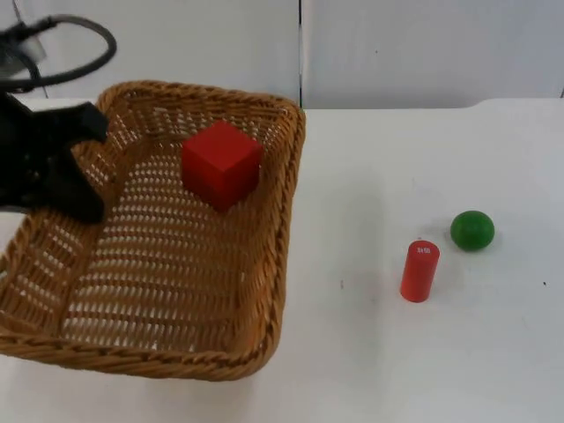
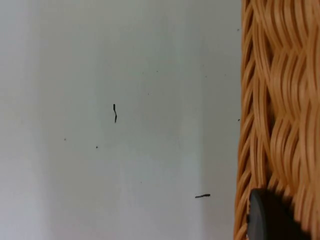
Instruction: Pick up the basket with the left hand and place the object to the left of the red cylinder into the basket with the right hand.
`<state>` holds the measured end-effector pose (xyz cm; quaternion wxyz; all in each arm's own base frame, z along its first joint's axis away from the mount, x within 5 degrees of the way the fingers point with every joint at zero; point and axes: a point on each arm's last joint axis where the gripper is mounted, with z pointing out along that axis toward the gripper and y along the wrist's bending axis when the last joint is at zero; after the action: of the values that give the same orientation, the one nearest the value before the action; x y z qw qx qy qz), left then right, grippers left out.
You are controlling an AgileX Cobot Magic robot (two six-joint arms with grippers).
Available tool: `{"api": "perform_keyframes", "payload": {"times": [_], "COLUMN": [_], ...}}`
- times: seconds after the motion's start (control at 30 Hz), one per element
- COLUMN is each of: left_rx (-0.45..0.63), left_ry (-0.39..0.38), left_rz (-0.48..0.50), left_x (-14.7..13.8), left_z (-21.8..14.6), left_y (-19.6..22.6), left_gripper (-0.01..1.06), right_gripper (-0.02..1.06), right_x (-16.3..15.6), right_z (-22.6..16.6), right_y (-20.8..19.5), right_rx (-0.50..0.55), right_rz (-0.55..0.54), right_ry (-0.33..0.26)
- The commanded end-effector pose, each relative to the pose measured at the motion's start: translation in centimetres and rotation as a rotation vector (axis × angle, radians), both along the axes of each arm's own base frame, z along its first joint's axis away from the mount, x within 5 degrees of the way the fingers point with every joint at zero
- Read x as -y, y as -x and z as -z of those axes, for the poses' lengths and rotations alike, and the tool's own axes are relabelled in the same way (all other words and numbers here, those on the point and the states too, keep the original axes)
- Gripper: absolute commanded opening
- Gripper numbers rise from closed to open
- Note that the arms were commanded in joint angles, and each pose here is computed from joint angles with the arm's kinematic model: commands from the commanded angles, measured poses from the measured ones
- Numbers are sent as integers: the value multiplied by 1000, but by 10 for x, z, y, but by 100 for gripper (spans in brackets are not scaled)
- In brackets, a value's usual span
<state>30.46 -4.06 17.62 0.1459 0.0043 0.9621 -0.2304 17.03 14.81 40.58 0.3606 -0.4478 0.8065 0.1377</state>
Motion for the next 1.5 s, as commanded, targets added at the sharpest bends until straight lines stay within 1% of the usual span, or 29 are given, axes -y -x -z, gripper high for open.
{"api": "perform_keyframes", "payload": {"times": [0.0, 0.53, 0.83, 1.07, 1.2, 1.47], "left_rx": [15, -12, -35, -31, -26, -14], "left_ry": [35, 23, 18, 4, -15, -33], "left_rz": [-43, -35, -29, -33, -17, -10], "left_x": [1, 0, 0, -1, -2, -3], "left_z": [3, 33, 57, 66, 72, 73], "left_y": [-7, -49, -74, -81, -82, -83], "left_gripper": [0, 0, 0, 0, 0, 0], "right_gripper": [67, 67, 67, 67, 67, 67], "right_x": [3, 2, 2, 2, 2, 2], "right_z": [0, 0, 0, 0, 0, 3], "right_y": [1, 1, 1, 1, 1, 1], "right_rx": [-2, -4, -4, -2, -2, -5], "right_rz": [9, 8, 8, 7, 7, 8], "right_ry": [-3, -6, -6, -6, -6, -5]}}
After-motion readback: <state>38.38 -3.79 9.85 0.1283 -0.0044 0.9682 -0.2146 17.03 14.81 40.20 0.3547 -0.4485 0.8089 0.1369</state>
